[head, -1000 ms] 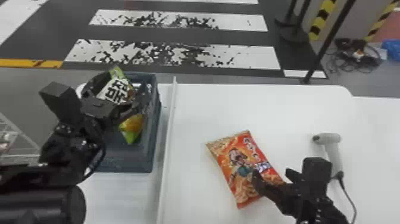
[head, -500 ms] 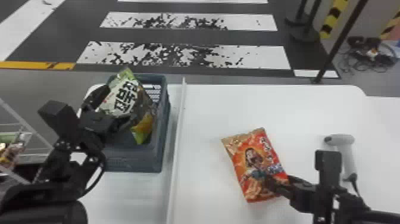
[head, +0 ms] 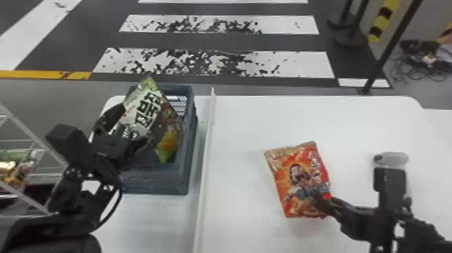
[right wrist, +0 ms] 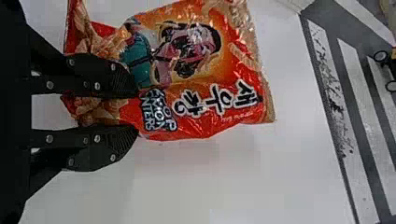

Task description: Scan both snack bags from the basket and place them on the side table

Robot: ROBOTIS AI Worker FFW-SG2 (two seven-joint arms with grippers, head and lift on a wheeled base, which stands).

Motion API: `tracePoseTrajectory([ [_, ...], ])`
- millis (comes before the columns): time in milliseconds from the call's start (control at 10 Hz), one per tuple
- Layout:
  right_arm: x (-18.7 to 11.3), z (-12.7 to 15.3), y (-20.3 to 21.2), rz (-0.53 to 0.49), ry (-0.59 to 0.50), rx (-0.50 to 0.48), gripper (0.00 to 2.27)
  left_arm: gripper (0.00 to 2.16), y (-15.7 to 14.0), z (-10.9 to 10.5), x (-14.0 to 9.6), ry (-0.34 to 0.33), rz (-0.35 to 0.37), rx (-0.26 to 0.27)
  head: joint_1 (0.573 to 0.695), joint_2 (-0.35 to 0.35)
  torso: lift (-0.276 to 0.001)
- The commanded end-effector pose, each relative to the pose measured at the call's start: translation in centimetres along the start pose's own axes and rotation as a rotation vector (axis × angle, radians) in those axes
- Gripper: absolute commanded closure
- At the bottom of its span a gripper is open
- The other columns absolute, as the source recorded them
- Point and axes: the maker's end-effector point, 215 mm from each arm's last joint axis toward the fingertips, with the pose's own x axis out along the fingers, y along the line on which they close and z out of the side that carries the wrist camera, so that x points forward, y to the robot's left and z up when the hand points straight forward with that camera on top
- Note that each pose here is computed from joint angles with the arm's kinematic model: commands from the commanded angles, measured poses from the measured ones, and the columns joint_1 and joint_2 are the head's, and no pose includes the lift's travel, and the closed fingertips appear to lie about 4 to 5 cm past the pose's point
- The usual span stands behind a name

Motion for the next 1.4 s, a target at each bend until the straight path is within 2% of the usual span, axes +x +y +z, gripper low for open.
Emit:
tracePoseTrajectory([
  [0, -1.3, 3.4, 0.8, -0.036, -0.087, -0.08, 2.26, 0.08, 0.2, -0.1, -0.2, 0.0, 0.005, -0.004, 0.695, 0.052, -0.075],
  [200, -1.7, 7.4, 0.2, -0.22, -0.172, -0.3, 2.26, 0.08, 0.4, -0.1, -0.3, -0.002, 0.007, -0.012, 0.695, 0.049, -0.075],
  [400, -3.1, 10.5, -0.8, -0.448, -0.214, -0.507, 2.26, 0.08, 0.8, -0.1, -0.4, -0.002, 0.012, -0.008, 0.695, 0.031, -0.075],
  [600, -4.7, 12.2, -1.9, -0.741, -0.224, -0.824, 2.26, 0.08, 1.1, -0.1, -0.5, 0.0, 0.016, -0.007, 0.695, 0.015, -0.075],
  [800, -5.0, 11.6, -1.5, -0.945, -0.181, -1.135, 2.26, 0.08, 1.3, -0.2, -0.4, 0.0, 0.014, -0.014, 0.695, 0.003, -0.075],
  [1000, -5.0, 10.0, -0.6, -1.077, -0.131, -1.379, 2.26, 0.08, 1.5, -0.4, -0.4, 0.003, 0.016, -0.013, 0.695, 0.011, -0.075],
  [1200, -5.3, 8.3, 0.2, -1.187, -0.064, -1.568, 2.26, 0.08, 1.6, -0.8, -0.4, 0.01, 0.018, -0.016, 0.695, 0.03, -0.075],
  [1300, -5.0, 7.2, 0.7, -1.179, -0.037, -1.605, 2.24, 0.08, 1.7, -0.7, -0.3, 0.008, 0.019, -0.015, 0.695, 0.038, -0.075],
])
